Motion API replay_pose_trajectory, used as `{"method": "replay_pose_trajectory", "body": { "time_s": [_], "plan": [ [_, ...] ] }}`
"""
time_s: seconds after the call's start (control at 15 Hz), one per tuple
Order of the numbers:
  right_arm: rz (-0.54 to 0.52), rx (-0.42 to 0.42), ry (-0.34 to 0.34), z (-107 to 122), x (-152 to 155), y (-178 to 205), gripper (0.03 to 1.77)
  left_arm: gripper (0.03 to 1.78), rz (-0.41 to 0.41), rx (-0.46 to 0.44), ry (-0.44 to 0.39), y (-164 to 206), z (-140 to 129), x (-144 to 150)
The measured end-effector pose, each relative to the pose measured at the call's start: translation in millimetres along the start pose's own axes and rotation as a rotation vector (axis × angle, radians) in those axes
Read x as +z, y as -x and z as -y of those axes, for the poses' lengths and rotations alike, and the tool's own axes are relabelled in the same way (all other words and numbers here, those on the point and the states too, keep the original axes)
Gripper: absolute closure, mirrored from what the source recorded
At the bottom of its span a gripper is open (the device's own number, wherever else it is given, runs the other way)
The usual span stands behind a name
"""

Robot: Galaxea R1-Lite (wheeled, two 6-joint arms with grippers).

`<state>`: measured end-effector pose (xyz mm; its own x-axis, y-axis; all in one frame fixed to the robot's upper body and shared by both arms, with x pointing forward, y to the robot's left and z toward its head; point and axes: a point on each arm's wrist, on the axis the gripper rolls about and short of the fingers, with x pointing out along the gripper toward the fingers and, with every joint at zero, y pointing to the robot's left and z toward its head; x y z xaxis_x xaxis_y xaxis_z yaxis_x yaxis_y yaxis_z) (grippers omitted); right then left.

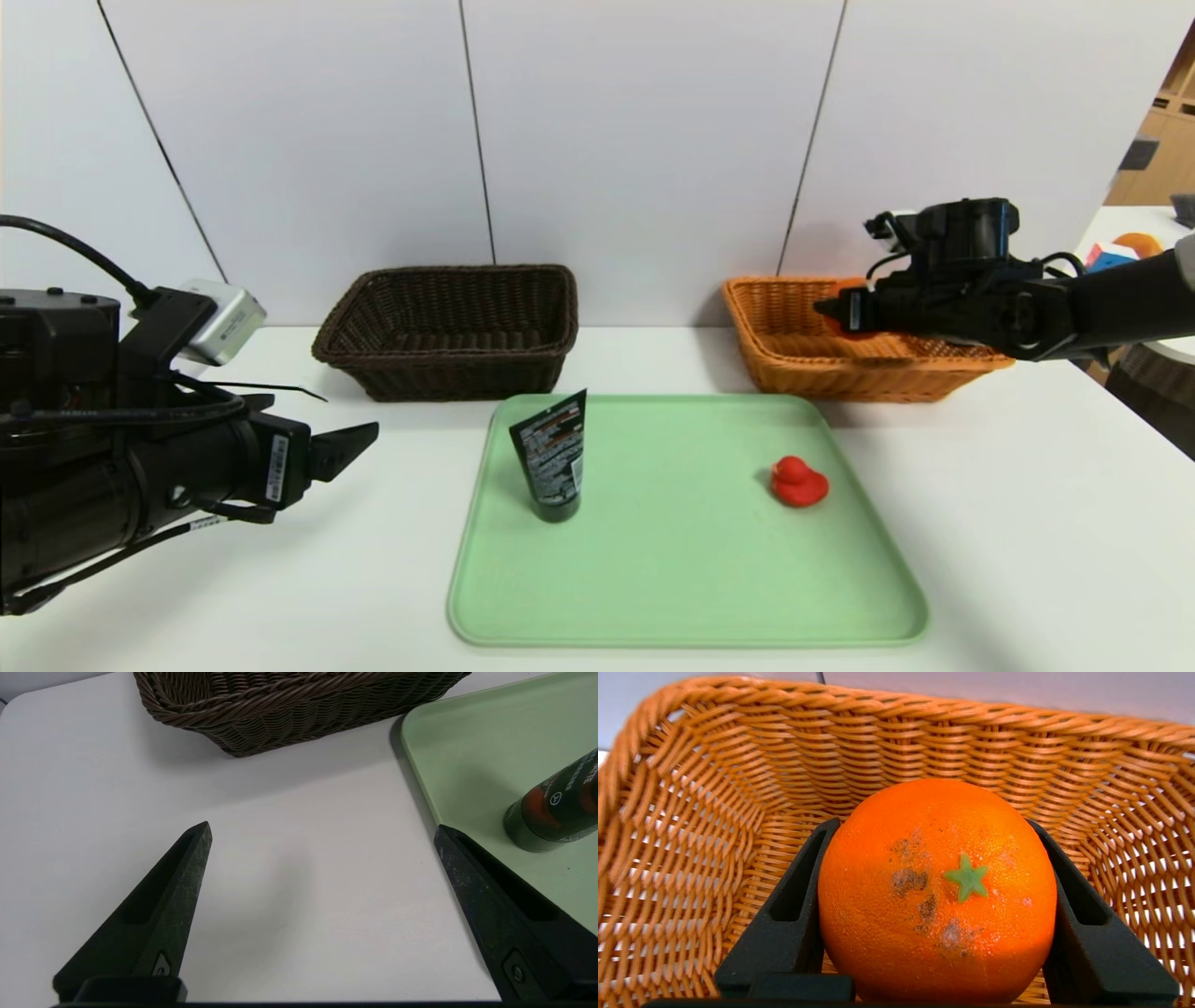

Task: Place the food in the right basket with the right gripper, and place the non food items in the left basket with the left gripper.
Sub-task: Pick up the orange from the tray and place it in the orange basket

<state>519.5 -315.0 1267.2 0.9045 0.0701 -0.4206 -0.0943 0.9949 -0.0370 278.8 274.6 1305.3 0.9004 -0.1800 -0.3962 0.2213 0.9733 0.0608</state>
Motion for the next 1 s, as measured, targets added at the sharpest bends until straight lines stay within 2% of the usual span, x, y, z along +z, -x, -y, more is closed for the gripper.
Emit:
{"method": "replay_pose_trajectory", "body": {
  "time_s": [0.47, 0.67, 1.0],
  "plan": [
    [-0.024, -0.007, 0.001, 3.5, -7.6, -6.1, 0.62, 0.12, 0.013, 0.0, 0.001, -4.3, 0.6, 1.7],
    [-0.024, -0.007, -0.001, 3.5, -9.7, -7.7, 0.45, 0.12, 0.009, 0.0, 0.0, -5.2, 0.7, 1.1],
    [-0.025, -0.004, -0.001, 3.6, -10.1, -7.7, 0.28, 0.12, 0.009, -0.001, -0.002, -5.5, 0.7, 1.2]
  ]
}}
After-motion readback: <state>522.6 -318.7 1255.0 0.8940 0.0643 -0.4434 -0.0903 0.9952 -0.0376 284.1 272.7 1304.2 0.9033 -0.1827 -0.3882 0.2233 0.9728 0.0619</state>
